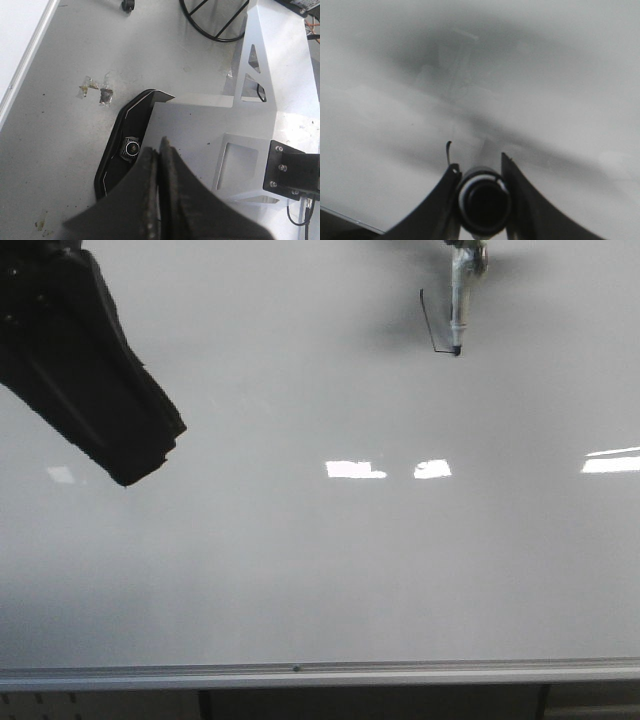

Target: Write number 0 on whiteboard

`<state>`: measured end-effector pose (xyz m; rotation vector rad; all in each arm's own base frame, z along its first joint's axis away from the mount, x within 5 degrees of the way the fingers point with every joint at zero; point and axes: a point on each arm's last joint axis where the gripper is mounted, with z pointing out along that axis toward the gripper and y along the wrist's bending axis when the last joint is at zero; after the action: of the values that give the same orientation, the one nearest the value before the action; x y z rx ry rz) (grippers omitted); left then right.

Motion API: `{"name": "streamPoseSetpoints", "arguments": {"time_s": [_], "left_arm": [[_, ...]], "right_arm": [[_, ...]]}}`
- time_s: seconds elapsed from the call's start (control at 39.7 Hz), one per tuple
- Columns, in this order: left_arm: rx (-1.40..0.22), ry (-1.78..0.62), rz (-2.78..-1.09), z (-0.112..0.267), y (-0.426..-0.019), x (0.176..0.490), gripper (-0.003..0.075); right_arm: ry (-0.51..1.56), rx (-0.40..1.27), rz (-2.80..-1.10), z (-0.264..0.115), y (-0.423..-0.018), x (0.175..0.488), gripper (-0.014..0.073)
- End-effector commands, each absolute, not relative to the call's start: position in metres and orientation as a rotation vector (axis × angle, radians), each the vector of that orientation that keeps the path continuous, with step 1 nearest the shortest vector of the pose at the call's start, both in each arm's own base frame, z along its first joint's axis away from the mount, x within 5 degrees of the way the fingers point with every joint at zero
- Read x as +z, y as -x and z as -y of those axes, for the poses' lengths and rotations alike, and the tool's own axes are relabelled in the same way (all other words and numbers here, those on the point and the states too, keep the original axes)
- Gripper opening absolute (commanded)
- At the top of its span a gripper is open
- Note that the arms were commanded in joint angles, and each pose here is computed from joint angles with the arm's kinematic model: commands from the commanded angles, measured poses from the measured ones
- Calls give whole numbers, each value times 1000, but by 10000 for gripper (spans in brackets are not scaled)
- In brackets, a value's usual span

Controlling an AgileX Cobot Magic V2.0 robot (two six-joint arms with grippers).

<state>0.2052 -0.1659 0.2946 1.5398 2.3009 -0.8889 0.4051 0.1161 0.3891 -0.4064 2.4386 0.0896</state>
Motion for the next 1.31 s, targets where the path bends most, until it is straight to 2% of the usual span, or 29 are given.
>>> {"name": "streamPoseSetpoints", "arguments": {"time_s": [0.0,0.73,1.28], "left_arm": [[-940,-1516,-2224,169,-199,314,-20],[-940,-1516,-2224,169,-199,314,-20],[-938,-1514,-2223,169,-200,314,-20]], "right_arm": [[387,34,-2297,-106,-395,424,-58],[346,-11,-2095,-95,-388,458,-58],[345,42,-1963,-109,-389,468,-58]]}}
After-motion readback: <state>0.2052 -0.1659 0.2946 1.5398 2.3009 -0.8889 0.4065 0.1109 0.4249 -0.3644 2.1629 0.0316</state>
